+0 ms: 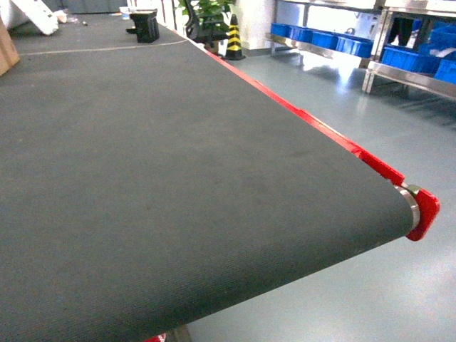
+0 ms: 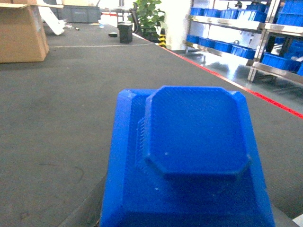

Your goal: Sort blue parts and orange caps into right shelf containers

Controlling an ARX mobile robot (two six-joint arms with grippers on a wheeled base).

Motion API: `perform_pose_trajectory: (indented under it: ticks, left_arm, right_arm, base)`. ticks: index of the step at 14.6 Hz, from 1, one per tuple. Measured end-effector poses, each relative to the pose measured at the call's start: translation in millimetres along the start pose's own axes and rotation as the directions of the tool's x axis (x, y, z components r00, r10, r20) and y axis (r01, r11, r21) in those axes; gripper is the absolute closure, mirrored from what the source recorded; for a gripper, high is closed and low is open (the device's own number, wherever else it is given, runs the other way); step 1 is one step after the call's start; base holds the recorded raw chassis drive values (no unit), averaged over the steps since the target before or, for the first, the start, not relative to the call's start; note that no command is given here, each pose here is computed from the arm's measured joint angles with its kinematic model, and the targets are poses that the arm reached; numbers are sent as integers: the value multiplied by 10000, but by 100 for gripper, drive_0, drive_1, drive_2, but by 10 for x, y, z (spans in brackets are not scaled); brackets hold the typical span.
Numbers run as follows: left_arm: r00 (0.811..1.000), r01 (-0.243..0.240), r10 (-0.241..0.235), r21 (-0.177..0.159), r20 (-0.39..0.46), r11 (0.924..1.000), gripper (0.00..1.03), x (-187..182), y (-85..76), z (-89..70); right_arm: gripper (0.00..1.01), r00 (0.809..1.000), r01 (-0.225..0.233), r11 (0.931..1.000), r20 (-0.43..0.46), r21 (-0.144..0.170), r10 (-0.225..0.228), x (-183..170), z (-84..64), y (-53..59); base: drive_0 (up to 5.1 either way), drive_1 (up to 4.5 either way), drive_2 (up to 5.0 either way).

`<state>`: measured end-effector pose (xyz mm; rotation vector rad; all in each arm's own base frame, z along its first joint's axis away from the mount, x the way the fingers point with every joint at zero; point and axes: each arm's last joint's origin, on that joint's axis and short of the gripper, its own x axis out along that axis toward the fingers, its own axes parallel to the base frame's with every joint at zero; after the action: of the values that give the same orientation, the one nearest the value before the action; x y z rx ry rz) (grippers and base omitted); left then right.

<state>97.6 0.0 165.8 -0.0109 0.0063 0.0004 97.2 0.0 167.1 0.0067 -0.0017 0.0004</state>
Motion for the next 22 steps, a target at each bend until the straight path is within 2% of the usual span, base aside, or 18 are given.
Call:
perform_pose_trajectory:
  ticks: [22]
  left_arm:
    - [10000, 0, 0, 0, 4, 10000, 61, 0, 0, 0]
  right_arm:
    - [57, 10000, 0, 10000, 0, 0, 0, 0, 0, 0]
  base:
    - [-161, -161, -161]
